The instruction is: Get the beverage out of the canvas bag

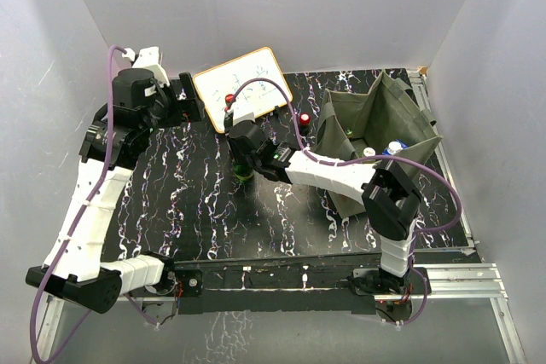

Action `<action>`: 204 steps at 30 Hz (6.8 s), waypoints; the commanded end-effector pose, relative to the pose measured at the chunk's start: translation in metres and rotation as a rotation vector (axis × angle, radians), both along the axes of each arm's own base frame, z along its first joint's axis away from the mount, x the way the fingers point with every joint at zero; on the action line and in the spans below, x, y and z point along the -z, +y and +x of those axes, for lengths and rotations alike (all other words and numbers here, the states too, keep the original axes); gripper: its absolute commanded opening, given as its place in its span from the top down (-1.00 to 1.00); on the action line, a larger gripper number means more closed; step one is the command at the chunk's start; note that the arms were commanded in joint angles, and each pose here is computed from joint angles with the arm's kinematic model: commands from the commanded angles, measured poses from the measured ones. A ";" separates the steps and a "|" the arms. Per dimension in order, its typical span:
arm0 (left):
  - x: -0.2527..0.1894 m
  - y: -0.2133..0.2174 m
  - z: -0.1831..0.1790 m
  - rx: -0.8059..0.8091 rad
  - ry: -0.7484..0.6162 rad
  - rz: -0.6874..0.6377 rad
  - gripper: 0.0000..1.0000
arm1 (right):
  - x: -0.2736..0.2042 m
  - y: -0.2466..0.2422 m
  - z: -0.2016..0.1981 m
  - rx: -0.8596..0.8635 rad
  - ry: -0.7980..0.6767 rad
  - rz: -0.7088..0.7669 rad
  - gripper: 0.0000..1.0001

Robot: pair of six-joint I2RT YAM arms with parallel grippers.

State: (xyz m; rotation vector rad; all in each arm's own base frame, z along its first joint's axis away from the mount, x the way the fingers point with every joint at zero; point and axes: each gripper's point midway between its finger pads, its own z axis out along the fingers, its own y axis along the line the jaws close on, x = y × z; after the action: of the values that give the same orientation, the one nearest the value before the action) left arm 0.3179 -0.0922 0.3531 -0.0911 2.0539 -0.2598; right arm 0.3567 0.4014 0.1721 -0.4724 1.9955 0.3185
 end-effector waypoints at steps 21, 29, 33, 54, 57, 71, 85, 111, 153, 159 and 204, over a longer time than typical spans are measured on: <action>-0.010 0.004 0.005 -0.047 -0.024 0.020 -0.94 | -0.159 -0.022 -0.027 -0.068 -0.142 0.176 -0.66; 0.003 0.000 0.007 -0.088 0.046 -0.034 -0.94 | -0.193 -0.132 -0.069 0.064 -0.173 0.055 -0.75; 0.012 -0.004 0.010 -0.107 0.081 -0.069 -0.94 | -0.219 -0.193 -0.073 0.202 -0.238 -0.025 -0.75; 0.076 0.027 0.017 -0.434 0.160 -0.138 -0.94 | -0.180 -0.367 -0.028 0.499 0.056 0.017 -0.73; 0.104 0.035 0.018 -0.479 0.268 -0.073 -0.94 | -0.162 -0.366 -0.033 0.470 0.115 0.009 -0.74; 0.139 0.068 0.013 -0.578 0.394 0.003 -0.94 | -0.090 -0.335 -0.013 0.226 0.234 -0.050 -0.72; 0.152 0.073 0.022 -0.616 0.410 -0.019 -0.94 | -0.040 -0.302 0.033 0.027 0.098 -0.081 -0.70; 0.147 0.075 0.034 -0.550 0.358 -0.010 -0.94 | 0.020 -0.311 0.032 0.033 0.046 -0.169 -0.48; 0.074 0.026 -0.021 -0.312 0.095 -0.408 -0.81 | -0.176 -0.344 0.047 0.661 0.007 0.522 0.85; 0.069 0.027 -0.017 -0.293 0.082 -0.379 -0.81 | -0.190 -0.351 0.043 0.669 0.117 0.736 0.85; 0.051 0.021 -0.010 -0.224 0.024 -0.359 -0.82 | -0.351 -0.312 0.021 0.183 0.203 1.090 0.85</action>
State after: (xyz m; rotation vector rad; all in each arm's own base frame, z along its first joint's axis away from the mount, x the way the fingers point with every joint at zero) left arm 0.3031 -0.0687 0.2774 -0.5813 2.0408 -0.4559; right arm 0.4024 0.0469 0.4532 0.7303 1.8208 1.0837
